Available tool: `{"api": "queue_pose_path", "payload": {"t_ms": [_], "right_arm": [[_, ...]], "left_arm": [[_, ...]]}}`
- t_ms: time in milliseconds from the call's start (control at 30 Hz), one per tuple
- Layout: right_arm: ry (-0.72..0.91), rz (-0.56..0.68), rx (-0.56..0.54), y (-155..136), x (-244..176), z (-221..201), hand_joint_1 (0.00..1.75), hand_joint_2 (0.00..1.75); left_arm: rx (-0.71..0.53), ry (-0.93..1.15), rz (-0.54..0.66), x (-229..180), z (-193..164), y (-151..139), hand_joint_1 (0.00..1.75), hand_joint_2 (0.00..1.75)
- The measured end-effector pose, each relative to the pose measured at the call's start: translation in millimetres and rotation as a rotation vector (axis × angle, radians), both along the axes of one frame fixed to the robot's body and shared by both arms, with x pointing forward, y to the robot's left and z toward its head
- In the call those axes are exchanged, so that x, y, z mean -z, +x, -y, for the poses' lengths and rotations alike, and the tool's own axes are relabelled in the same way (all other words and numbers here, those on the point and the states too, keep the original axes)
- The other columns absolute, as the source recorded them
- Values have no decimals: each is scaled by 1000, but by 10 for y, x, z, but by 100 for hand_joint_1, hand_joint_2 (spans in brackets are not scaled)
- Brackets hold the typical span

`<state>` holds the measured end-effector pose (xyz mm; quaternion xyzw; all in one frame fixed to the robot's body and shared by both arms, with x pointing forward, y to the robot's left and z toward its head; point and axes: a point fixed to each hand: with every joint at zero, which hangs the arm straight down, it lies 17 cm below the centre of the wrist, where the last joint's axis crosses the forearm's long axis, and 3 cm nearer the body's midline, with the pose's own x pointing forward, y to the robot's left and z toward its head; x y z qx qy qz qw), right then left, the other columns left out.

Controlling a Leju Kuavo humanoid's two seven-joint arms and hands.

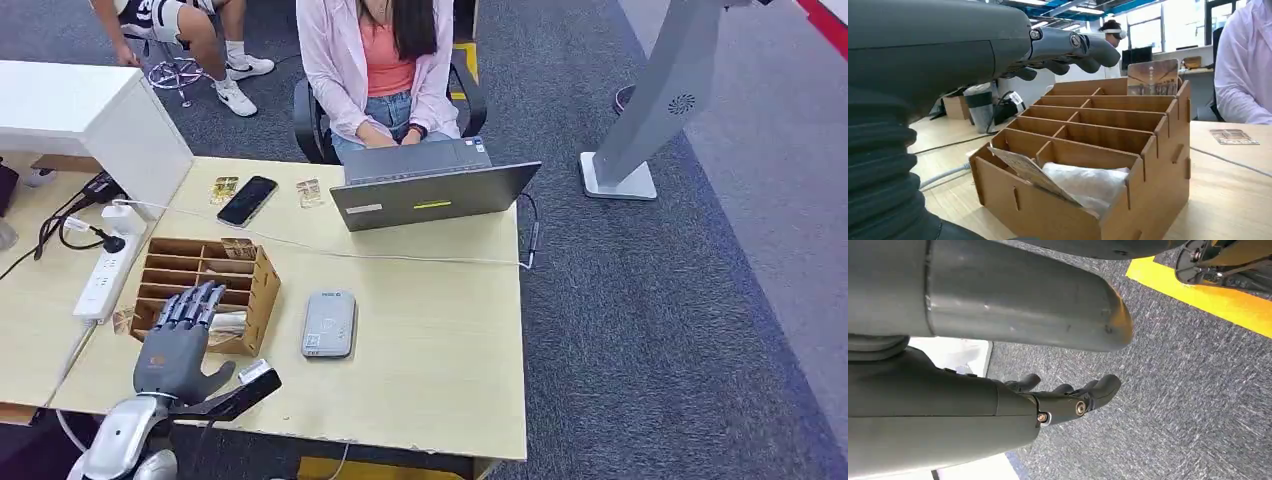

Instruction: Pass the card to the sensor for recognition and then transmit it.

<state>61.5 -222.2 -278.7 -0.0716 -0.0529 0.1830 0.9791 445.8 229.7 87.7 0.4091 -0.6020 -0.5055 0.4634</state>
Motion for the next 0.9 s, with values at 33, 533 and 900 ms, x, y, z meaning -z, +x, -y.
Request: {"api": "queue_pose_path", "payload": {"t_ms": [33, 533, 900], "right_arm": [[0, 0, 0, 1, 0, 0, 0, 0], [-1, 0, -10, 0, 0, 0, 0, 0], [-1, 0, -12, 0, 0, 1, 0, 0]], "left_arm": [[-9, -5, 10, -22, -26, 8, 0, 175], [-87, -35, 46, -104, -292, 48, 0, 175], [-89, -38, 47, -108, -287, 51, 0, 175]]}}
